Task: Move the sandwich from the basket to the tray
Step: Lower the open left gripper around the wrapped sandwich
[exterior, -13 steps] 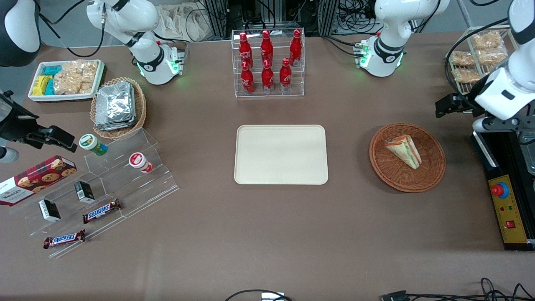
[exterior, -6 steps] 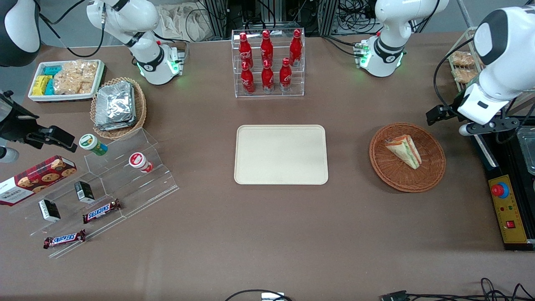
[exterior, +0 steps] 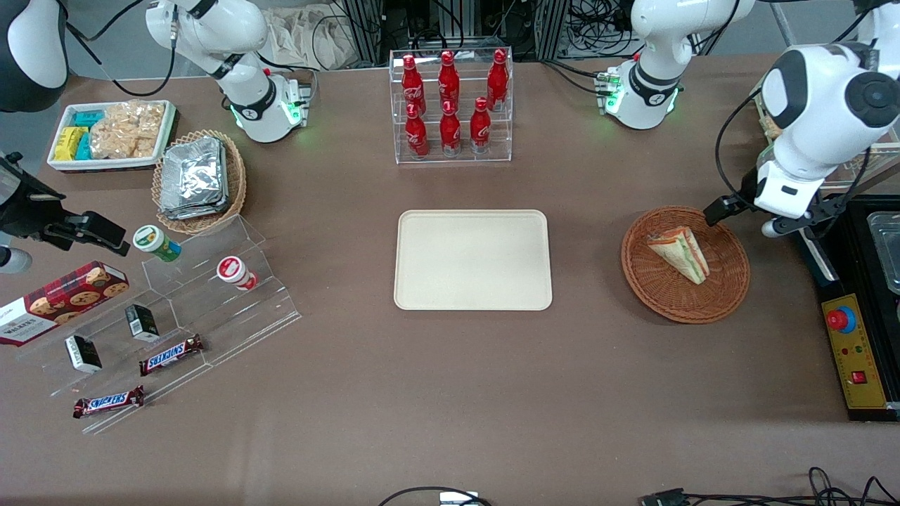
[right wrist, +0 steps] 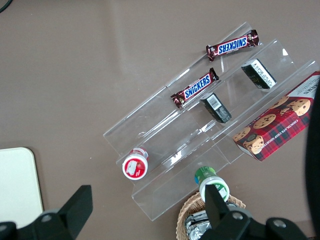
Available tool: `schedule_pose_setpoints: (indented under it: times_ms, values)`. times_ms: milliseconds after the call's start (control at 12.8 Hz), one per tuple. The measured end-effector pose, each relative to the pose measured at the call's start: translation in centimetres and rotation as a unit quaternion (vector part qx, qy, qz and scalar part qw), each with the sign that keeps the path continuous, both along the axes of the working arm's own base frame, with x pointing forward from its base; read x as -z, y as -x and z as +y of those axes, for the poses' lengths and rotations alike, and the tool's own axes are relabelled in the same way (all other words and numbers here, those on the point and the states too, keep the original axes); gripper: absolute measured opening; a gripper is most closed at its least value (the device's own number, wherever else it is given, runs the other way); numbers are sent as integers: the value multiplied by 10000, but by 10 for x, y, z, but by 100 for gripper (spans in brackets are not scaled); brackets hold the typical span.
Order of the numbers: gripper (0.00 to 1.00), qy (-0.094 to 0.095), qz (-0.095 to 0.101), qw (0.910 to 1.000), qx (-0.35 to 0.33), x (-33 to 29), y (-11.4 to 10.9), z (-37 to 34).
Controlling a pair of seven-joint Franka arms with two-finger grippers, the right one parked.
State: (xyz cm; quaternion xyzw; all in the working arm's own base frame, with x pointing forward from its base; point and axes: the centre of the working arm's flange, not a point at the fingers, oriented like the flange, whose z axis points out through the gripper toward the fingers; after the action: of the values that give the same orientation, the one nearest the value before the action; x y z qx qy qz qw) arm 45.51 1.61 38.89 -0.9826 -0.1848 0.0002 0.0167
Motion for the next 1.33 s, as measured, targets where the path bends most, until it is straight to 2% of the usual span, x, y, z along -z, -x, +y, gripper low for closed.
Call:
schedule_pose_setpoints:
  times_ms: [234, 625, 938, 1328]
  values:
    - [100, 12, -145, 9993, -351, 33, 12, 1]
    - [100, 64, -266, 9966, -771, 62, 8, -2]
    - [100, 125, -307, 9939, -1055, 85, 2, -10]
    - [100, 175, -264, 9923, -1201, 111, 3, -22]
